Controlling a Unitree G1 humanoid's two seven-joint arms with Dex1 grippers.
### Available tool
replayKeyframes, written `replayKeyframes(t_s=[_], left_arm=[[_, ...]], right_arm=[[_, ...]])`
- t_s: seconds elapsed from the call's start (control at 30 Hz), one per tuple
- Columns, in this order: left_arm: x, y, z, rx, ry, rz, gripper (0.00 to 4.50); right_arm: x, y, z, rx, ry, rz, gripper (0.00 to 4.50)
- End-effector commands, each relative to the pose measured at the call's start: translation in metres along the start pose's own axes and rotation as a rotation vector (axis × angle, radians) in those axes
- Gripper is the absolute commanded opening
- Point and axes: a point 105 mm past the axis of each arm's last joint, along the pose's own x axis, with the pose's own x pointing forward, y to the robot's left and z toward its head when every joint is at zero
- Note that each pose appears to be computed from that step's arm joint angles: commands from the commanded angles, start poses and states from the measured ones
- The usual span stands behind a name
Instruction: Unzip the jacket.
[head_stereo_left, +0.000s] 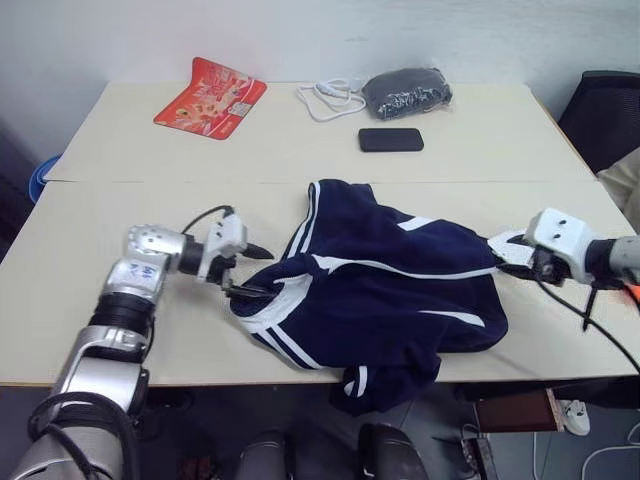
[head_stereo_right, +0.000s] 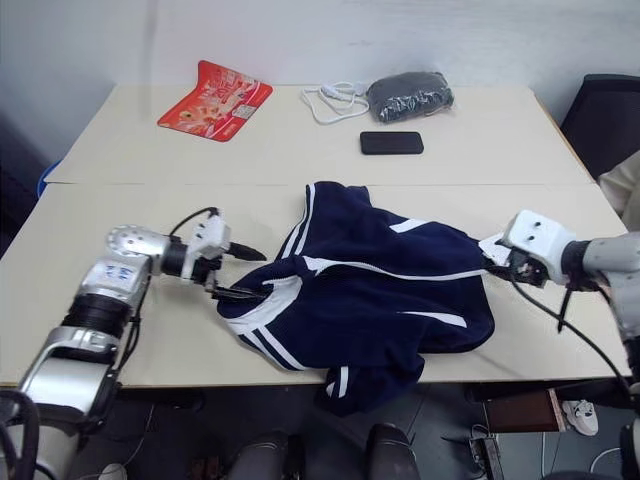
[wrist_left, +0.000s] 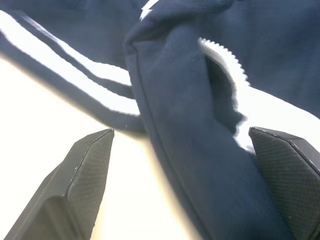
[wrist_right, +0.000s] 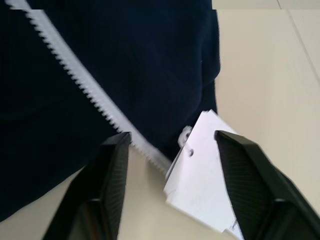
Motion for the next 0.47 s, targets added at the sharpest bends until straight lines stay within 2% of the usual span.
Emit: replayKeyframes(t_s=[0.03,0.1,0.23,0.33,0.47], left_arm=[[-0.041,-0.008,0.021,-0.003,-0.041,0.028,4.5],[-0.065,-0.012,0.025,-0.009,-0.031,0.076,4.5],[-0.118,-0.02,0.045,-0.031,-0.033,0.198,4.5],[-0.143,-0.034,0.052,-0.045,-0.007,0.212,4.5],[-0.152,-0.042,0.045,-0.015,0.076,0.237,4.5]], right_arm=[[-0.042,-0.015,0.011,0.059,-0.047,-0.002,3.83],[-0.06,-0.015,0.009,0.119,-0.063,0.028,4.47],[-0.101,-0.018,0.001,0.316,-0.123,0.046,4.47],[-0.122,-0.013,-0.003,0.409,-0.167,0.085,4.47],[-0.13,-0.008,-0.01,0.498,-0.21,0.094,4.47]])
